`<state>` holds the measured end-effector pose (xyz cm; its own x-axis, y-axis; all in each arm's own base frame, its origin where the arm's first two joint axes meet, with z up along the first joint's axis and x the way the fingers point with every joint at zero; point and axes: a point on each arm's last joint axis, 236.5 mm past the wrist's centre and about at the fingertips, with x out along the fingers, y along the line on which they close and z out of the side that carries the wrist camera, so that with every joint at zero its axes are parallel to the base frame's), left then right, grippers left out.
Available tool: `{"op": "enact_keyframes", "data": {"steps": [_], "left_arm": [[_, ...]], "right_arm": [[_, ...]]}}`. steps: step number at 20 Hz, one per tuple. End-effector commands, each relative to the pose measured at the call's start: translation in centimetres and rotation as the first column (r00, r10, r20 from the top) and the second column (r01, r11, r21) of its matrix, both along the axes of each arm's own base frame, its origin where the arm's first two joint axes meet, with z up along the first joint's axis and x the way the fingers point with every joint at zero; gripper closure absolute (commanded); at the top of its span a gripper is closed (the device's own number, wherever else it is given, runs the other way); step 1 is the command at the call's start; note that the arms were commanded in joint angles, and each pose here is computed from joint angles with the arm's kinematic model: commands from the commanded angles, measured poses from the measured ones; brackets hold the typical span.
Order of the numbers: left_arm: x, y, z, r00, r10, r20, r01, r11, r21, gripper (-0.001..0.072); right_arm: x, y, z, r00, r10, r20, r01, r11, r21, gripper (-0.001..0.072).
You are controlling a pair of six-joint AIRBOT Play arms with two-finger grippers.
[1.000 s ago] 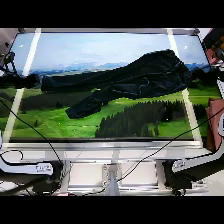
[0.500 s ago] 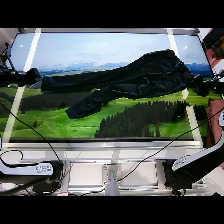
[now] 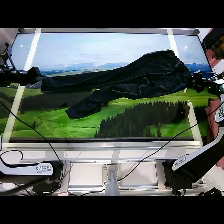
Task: Fold the clothes and pants, and hang the long-sleeved shirts on hangers.
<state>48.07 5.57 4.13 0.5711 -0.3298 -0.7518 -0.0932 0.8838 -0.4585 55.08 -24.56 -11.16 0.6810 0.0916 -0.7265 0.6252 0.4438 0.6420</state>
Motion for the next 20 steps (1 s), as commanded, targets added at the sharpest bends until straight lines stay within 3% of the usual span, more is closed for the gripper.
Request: {"op": "enact_keyframes", "data": {"steps": [1,2,3,4,5,6,7,8,12,13,16,18,20], "left_arm": [[0.0,-0.1,-0.2,1.0,-0.002,-0.004,0.002,1.0,-0.004,0.0682],[-0.1,-0.3,-0.3,1.0,-0.008,-0.012,0.008,1.0,-0.008,0.068],[-0.4,-0.5,-0.5,0.999,-0.019,-0.026,0.019,1.0,-0.015,0.0555],[-0.9,-0.8,-0.6,0.999,-0.033,-0.042,0.032,0.999,-0.024,0.0308],[-1.4,-1.2,-0.8,0.997,-0.05,-0.062,0.048,0.998,-0.035,0.0147],[-2.0,-1.7,-0.9,0.994,-0.07,-0.085,0.066,0.997,-0.048,0.0198],[-2.8,-2.0,-1.1,0.989,-0.093,-0.113,0.086,0.994,-0.064,0.0372],[-3.5,-2.3,-1.2,0.984,-0.113,-0.135,0.104,0.992,-0.072,0.0499],[-4.6,-2.8,0.2,0.981,-0.14,-0.134,0.132,0.989,-0.069,0.0516],[-4.8,-2.9,0.6,0.981,-0.146,-0.127,0.139,0.988,-0.064,0.0597],[-6.8,-3.9,1.0,0.969,-0.196,-0.151,0.186,0.98,-0.077,0.0608],[-8.7,-4.9,0.4,0.967,-0.199,-0.157,0.188,0.979,-0.081,0.0691],[-11.2,-6.0,-1.0,0.973,-0.165,-0.158,0.155,0.985,-0.077,0.0691]], "right_arm": [[0.3,0.8,-0.4,1.0,0.023,-0.008,-0.023,1.0,-0.008,0.039],[0.4,1.4,-0.6,0.999,0.045,-0.019,-0.045,0.999,-0.023,0.0464],[0.5,1.9,-0.7,0.998,0.061,-0.026,-0.062,0.997,-0.034,0.0564],[0.7,2.3,-0.8,0.997,0.074,-0.03,-0.076,0.996,-0.042,0.0674],[0.8,2.7,-0.6,0.996,0.087,-0.029,-0.088,0.995,-0.044,0.0675],[0.7,2.9,-0.1,0.994,0.107,-0.026,-0.108,0.993,-0.051,0.0675],[0.7,3.1,0.7,0.993,0.12,-0.022,-0.121,0.991,-0.057,0.0675],[0.6,3.0,2.0,0.992,0.127,-0.013,-0.127,0.989,-0.073,0.0676],[-0.5,2.0,9.8,0.982,0.191,-0.002,-0.186,0.951,-0.249,0.0675],[-1.1,2.1,11.7,0.978,0.208,-0.005,-0.201,0.938,-0.284,0.0675],[-3.2,2.7,16.0,0.966,0.255,-0.038,-0.252,0.903,-0.347,0.0676],[-4.4,3.1,17.7,0.96,0.275,-0.059,-0.277,0.887,-0.37,0.0676],[-4.8,3.5,19.2,0.959,0.281,-0.051,-0.278,0.882,-0.379,0.0675]]}}
